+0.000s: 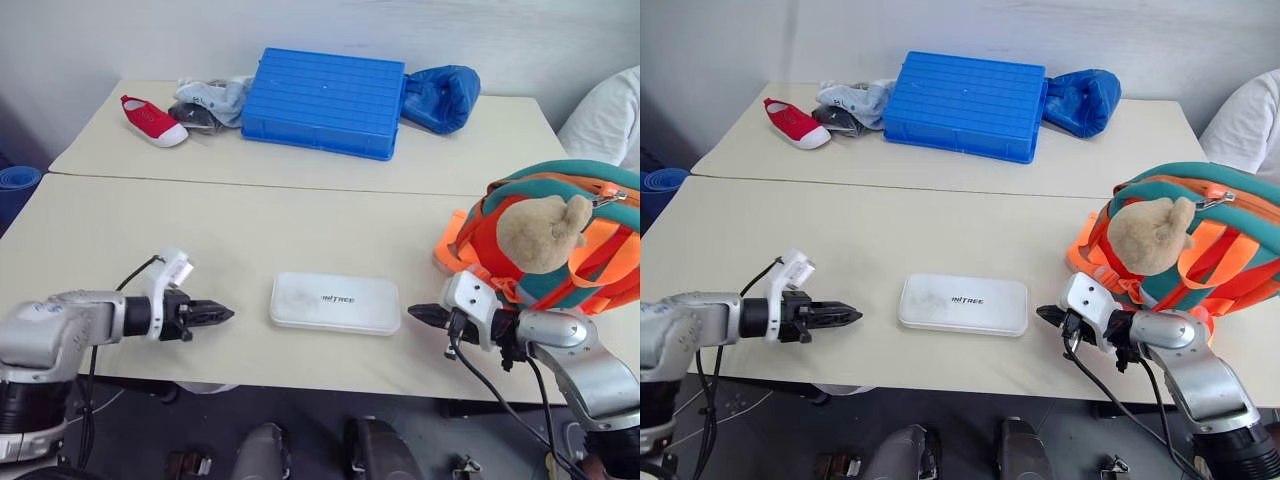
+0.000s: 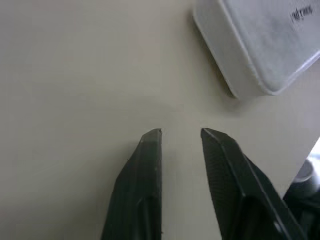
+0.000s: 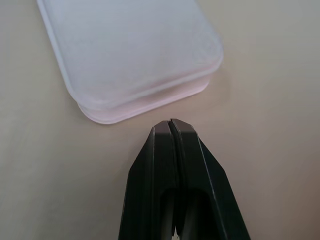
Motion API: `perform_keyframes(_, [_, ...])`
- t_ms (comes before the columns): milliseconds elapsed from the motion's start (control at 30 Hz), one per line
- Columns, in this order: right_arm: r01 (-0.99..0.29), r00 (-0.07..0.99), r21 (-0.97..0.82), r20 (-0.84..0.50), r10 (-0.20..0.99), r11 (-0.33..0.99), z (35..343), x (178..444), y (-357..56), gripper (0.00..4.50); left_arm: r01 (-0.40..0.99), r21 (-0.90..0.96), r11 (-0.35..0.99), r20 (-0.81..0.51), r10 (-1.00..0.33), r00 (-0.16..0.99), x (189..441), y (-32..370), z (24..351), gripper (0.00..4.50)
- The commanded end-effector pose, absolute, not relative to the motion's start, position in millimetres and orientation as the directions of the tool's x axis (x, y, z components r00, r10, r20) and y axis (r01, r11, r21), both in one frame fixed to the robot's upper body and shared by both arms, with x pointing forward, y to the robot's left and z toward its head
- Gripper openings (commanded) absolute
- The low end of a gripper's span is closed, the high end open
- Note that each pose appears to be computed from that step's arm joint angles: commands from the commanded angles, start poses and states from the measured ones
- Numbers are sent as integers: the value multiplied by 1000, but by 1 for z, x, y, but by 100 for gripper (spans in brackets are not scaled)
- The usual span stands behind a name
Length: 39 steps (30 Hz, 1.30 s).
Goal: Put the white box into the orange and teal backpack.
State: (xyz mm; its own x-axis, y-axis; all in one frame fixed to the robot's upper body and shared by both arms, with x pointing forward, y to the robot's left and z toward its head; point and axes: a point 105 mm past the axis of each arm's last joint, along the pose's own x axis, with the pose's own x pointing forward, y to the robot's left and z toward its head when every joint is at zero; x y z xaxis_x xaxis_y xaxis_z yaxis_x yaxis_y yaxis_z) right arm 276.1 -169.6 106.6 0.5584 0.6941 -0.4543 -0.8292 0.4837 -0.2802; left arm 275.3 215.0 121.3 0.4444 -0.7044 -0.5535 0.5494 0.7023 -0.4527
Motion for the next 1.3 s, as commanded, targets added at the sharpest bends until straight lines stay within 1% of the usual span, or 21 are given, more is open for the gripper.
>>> perform_keyframes(33, [-831,557,-314,-446,701,460,114,278,-169,0,487,-581,652,-487,-758,433,284,216,138,233])
perform_keyframes(100, [-831,557,-314,-442,704,460,115,279,-168,0,472,-591,654,-499,-757,422,287,215,140,291])
perform_keyframes(167, [-845,535,-311,-451,715,436,113,278,-166,0,469,-562,681,-566,-730,382,287,214,136,349])
perform_keyframes(267, [-856,516,-304,-463,721,417,112,278,-164,0,366,-577,730,-658,-681,322,294,211,123,439])
perform_keyframes(300, [-860,510,-306,-470,720,409,111,278,-164,0,362,-601,713,-649,-699,300,295,205,123,447])
perform_keyframes(400, [-865,501,-308,-481,720,396,109,281,-164,0,379,-664,645,-612,-759,220,296,184,123,447])
perform_keyframes(600, [-867,498,-305,-476,725,395,103,291,-162,0,410,-706,578,-580,-803,134,294,157,119,447])
perform_keyframes(767, [-880,472,-299,-467,748,369,98,298,-151,0,416,-750,515,-518,-848,116,297,134,119,447])
perform_keyframes(900, [-892,448,-284,-462,766,350,90,297,-146,0,415,-732,540,-518,-837,174,302,122,107,447])
perform_keyframes(1000, [-897,438,-282,-476,763,339,82,296,-148,0,410,-777,477,-454,-877,161,298,111,108,447])
perform_keyframes(1133, [-895,441,-296,-475,761,334,83,300,-150,0,420,-831,365,-347,-930,123,294,101,121,447])
perform_keyframes(1233, [-891,449,-302,-477,755,339,85,301,-155,0,416,-848,329,-307,-944,120,294,101,128,390])
perform_keyframes(1267, [-889,453,-304,-480,751,342,84,300,-158,0,419,-853,310,-287,-950,120,294,101,132,363])
perform_keyframes(1300, [-888,455,-305,-483,748,343,84,300,-161,0,418,-859,297,-272,-955,120,294,101,135,326])
